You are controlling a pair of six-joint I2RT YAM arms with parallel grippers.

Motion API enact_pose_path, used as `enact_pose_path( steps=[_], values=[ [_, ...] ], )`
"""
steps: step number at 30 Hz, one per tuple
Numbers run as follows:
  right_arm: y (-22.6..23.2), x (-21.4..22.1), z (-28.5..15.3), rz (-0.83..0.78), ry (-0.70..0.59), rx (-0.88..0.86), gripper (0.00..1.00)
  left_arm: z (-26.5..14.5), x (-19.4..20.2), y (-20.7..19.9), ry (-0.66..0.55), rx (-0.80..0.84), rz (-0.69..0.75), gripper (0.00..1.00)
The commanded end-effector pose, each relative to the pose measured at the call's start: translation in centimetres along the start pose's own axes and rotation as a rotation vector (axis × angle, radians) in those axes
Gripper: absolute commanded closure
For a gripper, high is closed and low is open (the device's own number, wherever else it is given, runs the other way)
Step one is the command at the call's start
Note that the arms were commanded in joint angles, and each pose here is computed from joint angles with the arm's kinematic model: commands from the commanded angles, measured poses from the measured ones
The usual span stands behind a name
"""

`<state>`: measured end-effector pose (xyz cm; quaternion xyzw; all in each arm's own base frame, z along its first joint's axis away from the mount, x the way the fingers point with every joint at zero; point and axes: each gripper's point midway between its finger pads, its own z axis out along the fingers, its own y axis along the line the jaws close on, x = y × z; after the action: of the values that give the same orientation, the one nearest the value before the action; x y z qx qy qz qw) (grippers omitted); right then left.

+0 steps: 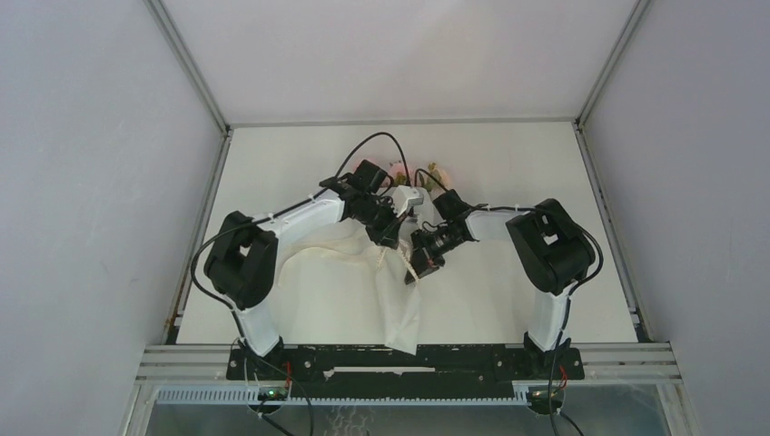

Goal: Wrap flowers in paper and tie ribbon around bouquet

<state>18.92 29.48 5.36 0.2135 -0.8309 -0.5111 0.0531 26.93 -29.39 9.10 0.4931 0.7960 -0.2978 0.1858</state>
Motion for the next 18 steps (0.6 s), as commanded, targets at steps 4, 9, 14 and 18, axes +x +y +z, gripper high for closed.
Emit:
enact_pose_path(
  steps=[4,9,14,18],
  values=[
    [-0.6,-2.1,-3.1,0.075,-0.154,0.054,0.90,-0.6,-2.1,1.3,-0.093,-0.051,0.029,1.00],
    [-1.0,-2.9,-5.5,0.095,-0.222,0.103,0.79,-1.3,-1.9,0.1,-0.096,-0.012,0.067,1.00],
    [0.0,-5.0,-8.2,0.051,-0.325,0.156,0.69,-1.4,-1.4,-0.5,-0.084,0.006,0.095,1.00],
    [1.1,-7.8,-10.5,-0.021,-0.395,0.259,0.62,-1.6,-1.4,-1.0,-0.084,0.012,0.116,1.00]
  ],
)
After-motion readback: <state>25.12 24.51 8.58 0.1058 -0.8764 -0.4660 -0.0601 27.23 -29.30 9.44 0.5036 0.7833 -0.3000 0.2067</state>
